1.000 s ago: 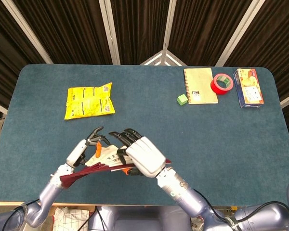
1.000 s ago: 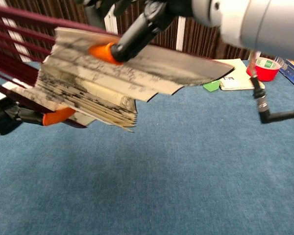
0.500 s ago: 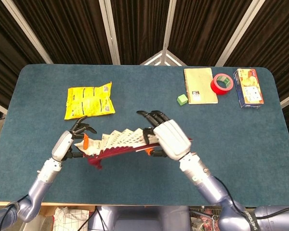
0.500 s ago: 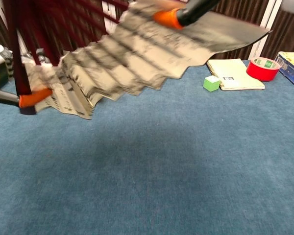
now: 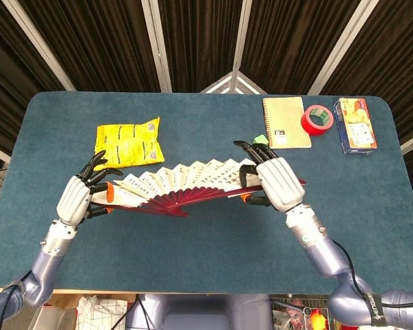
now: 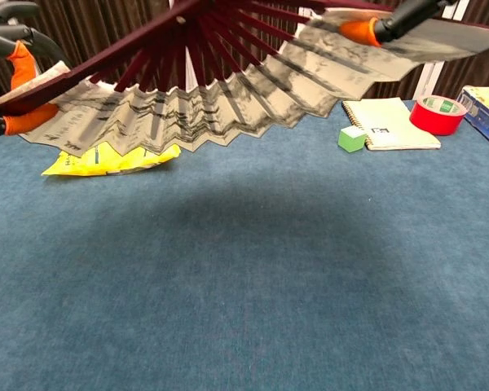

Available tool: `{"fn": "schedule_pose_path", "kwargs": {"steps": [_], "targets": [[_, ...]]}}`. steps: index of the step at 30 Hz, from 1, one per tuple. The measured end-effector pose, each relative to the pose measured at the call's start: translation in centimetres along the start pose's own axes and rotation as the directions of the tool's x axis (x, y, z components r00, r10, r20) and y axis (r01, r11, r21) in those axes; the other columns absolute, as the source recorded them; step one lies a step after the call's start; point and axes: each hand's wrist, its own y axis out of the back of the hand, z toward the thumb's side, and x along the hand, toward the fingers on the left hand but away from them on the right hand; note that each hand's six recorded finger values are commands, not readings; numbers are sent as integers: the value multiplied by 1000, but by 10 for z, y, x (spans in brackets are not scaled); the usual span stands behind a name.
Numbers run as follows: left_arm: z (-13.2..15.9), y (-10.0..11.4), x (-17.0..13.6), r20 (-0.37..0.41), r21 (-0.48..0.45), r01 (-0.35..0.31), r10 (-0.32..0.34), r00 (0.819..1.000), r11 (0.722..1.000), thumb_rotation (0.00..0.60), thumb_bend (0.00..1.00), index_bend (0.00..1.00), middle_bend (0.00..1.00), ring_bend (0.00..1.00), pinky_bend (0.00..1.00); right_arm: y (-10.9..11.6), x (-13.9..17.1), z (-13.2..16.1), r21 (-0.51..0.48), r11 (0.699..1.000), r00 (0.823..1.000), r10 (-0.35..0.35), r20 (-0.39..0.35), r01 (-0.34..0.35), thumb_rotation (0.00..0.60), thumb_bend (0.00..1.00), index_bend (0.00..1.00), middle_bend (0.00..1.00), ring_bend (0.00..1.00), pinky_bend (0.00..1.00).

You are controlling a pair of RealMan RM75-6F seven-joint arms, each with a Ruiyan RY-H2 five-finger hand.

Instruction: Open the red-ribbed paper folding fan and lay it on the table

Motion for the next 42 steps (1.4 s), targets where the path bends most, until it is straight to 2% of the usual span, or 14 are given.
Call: {"fn": "schedule_pose_path", "kwargs": {"steps": [8,11,12,14,16,19,26,37,42], "targets": [[-6,2,2,34,177,-21,15,999,984,600,429,716,322,20,201,-10,3,-24,17,1000,999,18,41,-19,600,501,737,157,209,163],[-7,0,3,54,239,-25,13,998,971,600,408,662,271,9,183,-16,5,-33,25,999,998,31,56,-33,600,500,702,156,208,161],[-6,-1,3,59,249,-25,11,998,968,600,402,631,245,5,171,-18,6,-36,32,999,998,37,60,-39,600,500,637,155,201,150],[-4,-5,2,71,260,-22,4,997,965,600,396,483,127,0,129,-23,8,-40,42,997,996,55,66,-58,600,468,454,145,171,125],[-4,-7,1,71,274,-10,-10,997,962,600,396,323,31,0,78,-28,10,-42,49,995,994,78,72,-82,600,363,262,114,128,103],[-5,-13,-1,59,283,35,-54,997,958,600,396,190,0,0,5,-34,13,-47,95,987,989,119,88,-127,600,290,178,93,108,94],[1,-16,-3,33,257,106,-118,992,961,600,395,168,0,0,0,-38,16,-57,252,949,978,158,137,-189,600,289,138,85,104,92],[1,-14,-7,-8,320,149,-154,988,936,600,395,168,0,0,0,-23,21,-80,404,886,965,148,219,-227,600,288,124,76,101,91],[-3,-17,-8,-24,329,157,-158,987,931,600,394,168,0,0,0,-11,24,-96,514,821,957,129,259,-250,600,288,114,77,101,91]]}}
